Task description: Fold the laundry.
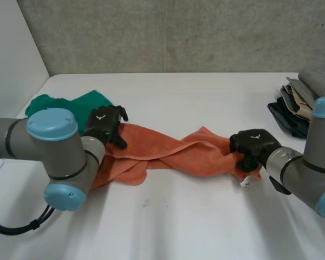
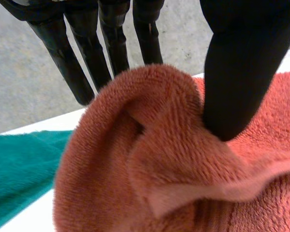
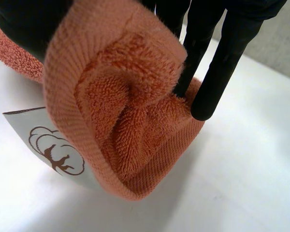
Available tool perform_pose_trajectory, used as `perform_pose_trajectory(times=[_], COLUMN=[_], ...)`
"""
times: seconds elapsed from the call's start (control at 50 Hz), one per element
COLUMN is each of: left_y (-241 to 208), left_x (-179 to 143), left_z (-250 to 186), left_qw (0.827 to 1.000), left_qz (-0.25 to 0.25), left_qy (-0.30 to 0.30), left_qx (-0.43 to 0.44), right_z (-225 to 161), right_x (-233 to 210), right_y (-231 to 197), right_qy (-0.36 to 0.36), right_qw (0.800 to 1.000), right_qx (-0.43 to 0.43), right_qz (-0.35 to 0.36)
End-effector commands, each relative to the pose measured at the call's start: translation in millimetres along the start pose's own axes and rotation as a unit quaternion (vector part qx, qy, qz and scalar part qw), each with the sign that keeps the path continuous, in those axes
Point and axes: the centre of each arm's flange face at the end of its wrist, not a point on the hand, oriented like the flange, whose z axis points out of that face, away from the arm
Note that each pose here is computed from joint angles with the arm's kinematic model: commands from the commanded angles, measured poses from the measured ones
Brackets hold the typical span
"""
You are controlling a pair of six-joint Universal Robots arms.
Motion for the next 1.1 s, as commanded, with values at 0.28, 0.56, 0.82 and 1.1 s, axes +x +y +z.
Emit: perform_pose_trajectory(times=[0.28, 0.56, 0.82, 1.1], left_y=[-119, -192, -87, -59], left_x=[7, -2, -13, -14], left_z=[-56, -95, 10, 47], left_qw=[0.997, 0.99, 0.991, 0.989], left_qz=[-0.001, 0.032, 0.121, 0.127], left_qy=[0.041, 0.08, 0.06, 0.044], left_qx=[0.071, 0.114, -0.01, 0.054], right_z=[-70, -146, -37, 33], right_x=[24, 20, 32, 21], right_y=[-88, -139, -94, -32], right_qy=[0.087, 0.094, 0.054, 0.09], right_qw=[0.971, 0.954, 0.974, 0.978], right_qx=[0.129, 0.123, 0.063, 0.038], right_qz=[-0.182, -0.258, -0.209, -0.183])
